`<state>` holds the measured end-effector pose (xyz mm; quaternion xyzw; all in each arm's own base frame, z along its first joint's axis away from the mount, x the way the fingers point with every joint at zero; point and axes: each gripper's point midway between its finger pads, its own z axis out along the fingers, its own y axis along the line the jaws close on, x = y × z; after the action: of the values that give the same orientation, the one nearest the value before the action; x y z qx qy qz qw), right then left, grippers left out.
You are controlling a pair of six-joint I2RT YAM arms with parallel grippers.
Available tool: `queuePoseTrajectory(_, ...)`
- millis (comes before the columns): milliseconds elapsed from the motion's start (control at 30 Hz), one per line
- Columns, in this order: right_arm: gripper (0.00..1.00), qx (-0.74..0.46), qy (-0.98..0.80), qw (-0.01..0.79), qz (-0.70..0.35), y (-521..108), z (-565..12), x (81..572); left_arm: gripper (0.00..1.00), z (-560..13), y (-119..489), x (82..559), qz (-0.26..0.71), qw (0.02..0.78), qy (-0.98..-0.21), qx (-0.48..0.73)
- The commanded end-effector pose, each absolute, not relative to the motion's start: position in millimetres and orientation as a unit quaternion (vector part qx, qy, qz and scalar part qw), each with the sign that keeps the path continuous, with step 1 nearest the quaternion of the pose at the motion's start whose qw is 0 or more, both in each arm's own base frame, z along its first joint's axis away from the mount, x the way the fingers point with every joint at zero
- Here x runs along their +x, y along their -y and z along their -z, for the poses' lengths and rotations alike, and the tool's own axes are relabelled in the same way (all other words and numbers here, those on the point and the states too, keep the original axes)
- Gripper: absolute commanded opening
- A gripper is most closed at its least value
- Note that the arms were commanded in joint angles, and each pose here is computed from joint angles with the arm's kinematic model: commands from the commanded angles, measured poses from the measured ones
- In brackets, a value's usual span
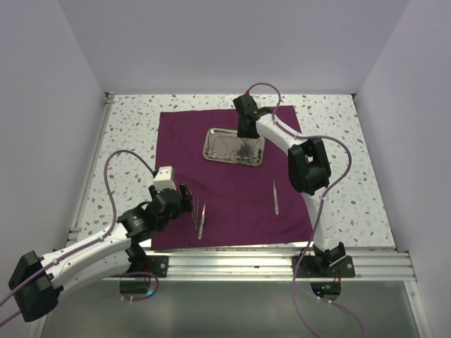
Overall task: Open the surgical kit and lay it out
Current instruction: Pick up the medical item from the container.
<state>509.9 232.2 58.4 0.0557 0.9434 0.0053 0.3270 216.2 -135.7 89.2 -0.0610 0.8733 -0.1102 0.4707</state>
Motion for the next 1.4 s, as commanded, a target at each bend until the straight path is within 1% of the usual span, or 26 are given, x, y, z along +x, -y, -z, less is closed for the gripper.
queuePoseTrajectory(0, 0.37, 0.052, -0.944, 0.324, -0.004, -231, -58, 515, 0.74, -92, 140, 220, 0.116, 0.482, -0.867, -0.057)
queuePoseTrajectory(233, 0.37, 0.056, -0.949, 0.309, -0.008, -227, -37, 516, 0.74, -92, 141, 221, 0.114, 0.481, -0.868, -0.055)
queuePoseTrajectory(300, 0.35, 0.055, -0.951, 0.304, -0.013, -227, -32, 515, 0.74, -91, 141, 221, 0.111, 0.48, -0.869, -0.055)
queuePoseTrajectory(333, 0.32, 0.055, -0.951, 0.303, -0.013, -228, -30, 515, 0.73, -91, 140, 221, 0.11, 0.48, -0.869, -0.055)
queuePoseTrajectory(500, 0.24, 0.055, -0.955, 0.292, -0.017, -229, -17, 513, 0.74, -89, 140, 221, 0.107, 0.478, -0.87, -0.054)
queuePoseTrajectory(533, 0.18, 0.056, -0.955, 0.291, -0.018, -229, -16, 512, 0.74, -89, 140, 222, 0.107, 0.478, -0.87, -0.054)
queuePoseTrajectory(600, 0.12, 0.057, -0.956, 0.288, -0.023, -229, -12, 511, 0.73, -89, 140, 222, 0.106, 0.478, -0.87, -0.054)
queuePoseTrajectory(633, 0.07, 0.057, -0.956, 0.285, -0.022, -228, -10, 510, 0.74, -89, 140, 222, 0.106, 0.478, -0.87, -0.055)
queuePoseTrajectory(700, 0.0, 0.057, -0.958, 0.281, -0.022, -227, -6, 508, 0.74, -89, 140, 222, 0.105, 0.477, -0.871, -0.054)
queuePoseTrajectory(800, 0.0, 0.059, -0.958, 0.279, -0.024, -225, -6, 507, 0.73, -88, 140, 222, 0.104, 0.476, -0.871, -0.055)
queuePoseTrajectory(900, 0.0, 0.059, -0.955, 0.288, -0.027, -226, -18, 508, 0.73, -88, 140, 222, 0.103, 0.477, -0.871, -0.054)
queuePoseTrajectory(1167, 0.0, 0.06, -0.94, 0.332, -0.049, -227, -82, 513, 0.73, -88, 139, 222, 0.102, 0.477, -0.871, -0.055)
queuePoseTrajectory(1367, 0.0, 0.062, -0.933, 0.351, -0.059, -224, -112, 508, 0.73, -89, 140, 222, 0.103, 0.477, -0.871, -0.056)
